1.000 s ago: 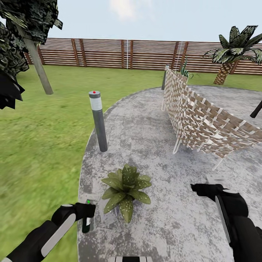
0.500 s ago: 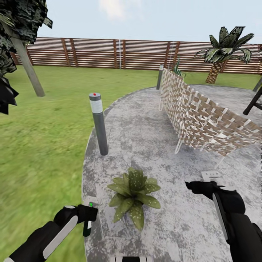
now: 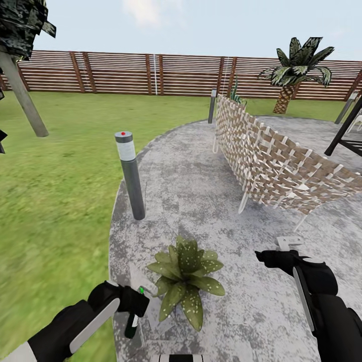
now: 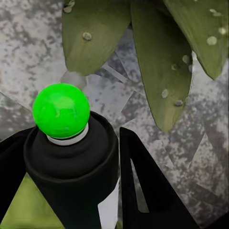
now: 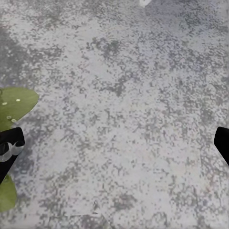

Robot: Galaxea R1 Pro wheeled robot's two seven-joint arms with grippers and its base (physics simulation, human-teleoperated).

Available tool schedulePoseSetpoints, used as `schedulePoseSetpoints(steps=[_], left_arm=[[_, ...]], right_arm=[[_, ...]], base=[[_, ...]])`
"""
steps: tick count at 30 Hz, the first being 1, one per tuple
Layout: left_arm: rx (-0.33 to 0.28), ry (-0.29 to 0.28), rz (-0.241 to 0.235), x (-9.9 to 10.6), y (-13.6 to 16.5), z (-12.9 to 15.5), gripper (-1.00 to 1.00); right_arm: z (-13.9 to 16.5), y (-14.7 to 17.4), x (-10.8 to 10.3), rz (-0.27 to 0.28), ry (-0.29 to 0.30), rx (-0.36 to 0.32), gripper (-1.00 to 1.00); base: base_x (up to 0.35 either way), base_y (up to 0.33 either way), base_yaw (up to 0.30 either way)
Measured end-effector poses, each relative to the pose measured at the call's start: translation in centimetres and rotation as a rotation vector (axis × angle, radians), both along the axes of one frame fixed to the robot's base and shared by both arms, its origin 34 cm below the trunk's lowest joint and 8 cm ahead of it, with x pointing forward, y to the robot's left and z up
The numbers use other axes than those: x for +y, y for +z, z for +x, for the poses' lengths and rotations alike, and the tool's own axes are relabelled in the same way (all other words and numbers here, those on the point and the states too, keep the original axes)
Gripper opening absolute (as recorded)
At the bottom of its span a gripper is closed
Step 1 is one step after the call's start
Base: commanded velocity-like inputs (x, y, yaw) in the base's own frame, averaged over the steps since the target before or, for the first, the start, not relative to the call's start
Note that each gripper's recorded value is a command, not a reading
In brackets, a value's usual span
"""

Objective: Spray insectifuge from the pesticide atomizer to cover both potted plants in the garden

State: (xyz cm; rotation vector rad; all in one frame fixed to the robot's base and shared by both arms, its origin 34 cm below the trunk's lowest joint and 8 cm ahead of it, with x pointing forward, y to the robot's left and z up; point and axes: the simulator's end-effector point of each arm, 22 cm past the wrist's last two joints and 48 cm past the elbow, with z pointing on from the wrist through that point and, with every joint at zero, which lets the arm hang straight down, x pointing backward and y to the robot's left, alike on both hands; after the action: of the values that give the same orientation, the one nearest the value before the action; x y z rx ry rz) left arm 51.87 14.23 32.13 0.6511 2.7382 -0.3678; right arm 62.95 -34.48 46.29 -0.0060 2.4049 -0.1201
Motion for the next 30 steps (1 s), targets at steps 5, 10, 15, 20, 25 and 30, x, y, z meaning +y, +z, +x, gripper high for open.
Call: schedulePoseSetpoints(steps=[5, 10, 15, 20, 25, 30], left_arm=[[0.023, -0.034, -0.009, -0.3, 0.9, 0.5, -1.0], [0.054, -0.041, 0.067, 0.4, -1.4, 0.1, -1.0], [0.043, -0.073, 0.08, -0.8, -1.6, 0.4, -1.0], [-0.028, -0.111, 0.04, -2.1, 2.2, 1.6, -1.0], [-0.02, -0.077, 0.032, -1.7, 3.8, 2.9, -1.0], [-0.067, -0.054, -0.003, -2.8, 6.3, 6.6, -1.0]], right_arm=[[0.0, 0.0, 0.0, 0.0, 0.0, 0.0, 1.0], [0.0, 0.0, 0.0, 0.0, 0.0, 0.0, 1.0], [0.0, 0.0, 0.0, 0.0, 0.0, 0.0, 1.0], [0.0, 0.0, 0.0, 0.0, 0.0, 0.0, 1.0], [0.0, 0.0, 0.0, 0.0, 0.0, 0.0, 1.0], [0.0, 0.0, 0.0, 0.0, 0.0, 0.0, 1.0]], base=[[0.0, 0.0, 0.0], [0.0, 0.0, 0.0], [0.0, 0.0, 0.0], [0.0, 0.0, 0.0], [0.0, 0.0, 0.0], [0.0, 0.0, 0.0]])
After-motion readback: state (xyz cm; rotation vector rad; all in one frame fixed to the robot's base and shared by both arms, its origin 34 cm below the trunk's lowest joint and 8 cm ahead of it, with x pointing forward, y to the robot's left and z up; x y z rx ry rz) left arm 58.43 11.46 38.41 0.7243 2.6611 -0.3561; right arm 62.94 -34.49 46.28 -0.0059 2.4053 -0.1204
